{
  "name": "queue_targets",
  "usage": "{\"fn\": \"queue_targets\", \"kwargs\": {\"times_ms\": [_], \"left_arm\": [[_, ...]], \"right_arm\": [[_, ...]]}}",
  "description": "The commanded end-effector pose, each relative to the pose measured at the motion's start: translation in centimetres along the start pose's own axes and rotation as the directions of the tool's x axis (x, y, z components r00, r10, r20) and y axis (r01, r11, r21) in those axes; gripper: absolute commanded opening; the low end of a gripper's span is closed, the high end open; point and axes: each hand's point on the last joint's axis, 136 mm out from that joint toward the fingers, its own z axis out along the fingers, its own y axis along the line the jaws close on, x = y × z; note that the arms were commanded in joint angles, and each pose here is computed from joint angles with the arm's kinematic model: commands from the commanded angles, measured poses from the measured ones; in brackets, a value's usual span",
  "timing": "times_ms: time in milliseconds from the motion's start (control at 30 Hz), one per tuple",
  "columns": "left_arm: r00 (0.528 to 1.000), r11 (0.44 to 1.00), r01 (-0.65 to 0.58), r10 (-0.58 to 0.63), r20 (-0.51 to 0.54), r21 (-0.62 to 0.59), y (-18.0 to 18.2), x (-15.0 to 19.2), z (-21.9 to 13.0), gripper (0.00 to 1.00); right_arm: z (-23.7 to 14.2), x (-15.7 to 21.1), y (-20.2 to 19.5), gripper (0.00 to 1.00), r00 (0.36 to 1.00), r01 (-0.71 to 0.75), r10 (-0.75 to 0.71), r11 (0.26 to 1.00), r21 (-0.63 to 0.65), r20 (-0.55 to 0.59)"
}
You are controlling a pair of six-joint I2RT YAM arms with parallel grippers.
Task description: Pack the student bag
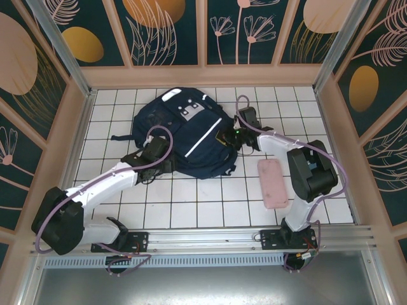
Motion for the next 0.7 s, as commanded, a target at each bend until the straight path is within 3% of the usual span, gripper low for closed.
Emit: {"fn": "queue_targets", "kwargs": {"times_ms": [0,233,433,667], "left_arm": [[1.0,0.998,-0.008,0.007,0.022,0.058,-0.6,0.2,0.3,0.57],[0.993,0.981,-0.116,0.113,0.025,0.156,-2.3,1.5,2.5,0.46],[0.987,0.95,-0.161,0.16,0.028,0.267,-4.8,1.4,3.4,0.46],[0.986,0.972,-0.153,0.161,-0.034,0.18,-3.6,2.3,5.3,0.49]], "right_arm": [[-1.3,-4.5,2.8,0.12,0.992,0.047,-0.039,0.997,-0.069,0.117],[-1.0,-4.5,3.0,0.12,0.995,0.034,-0.026,0.996,-0.087,0.093],[-1.0,-4.2,2.7,0.12,0.996,0.028,-0.021,0.996,-0.082,0.083],[-1.0,-4.1,2.5,0.12,0.997,0.02,-0.014,0.997,-0.078,0.081]]}}
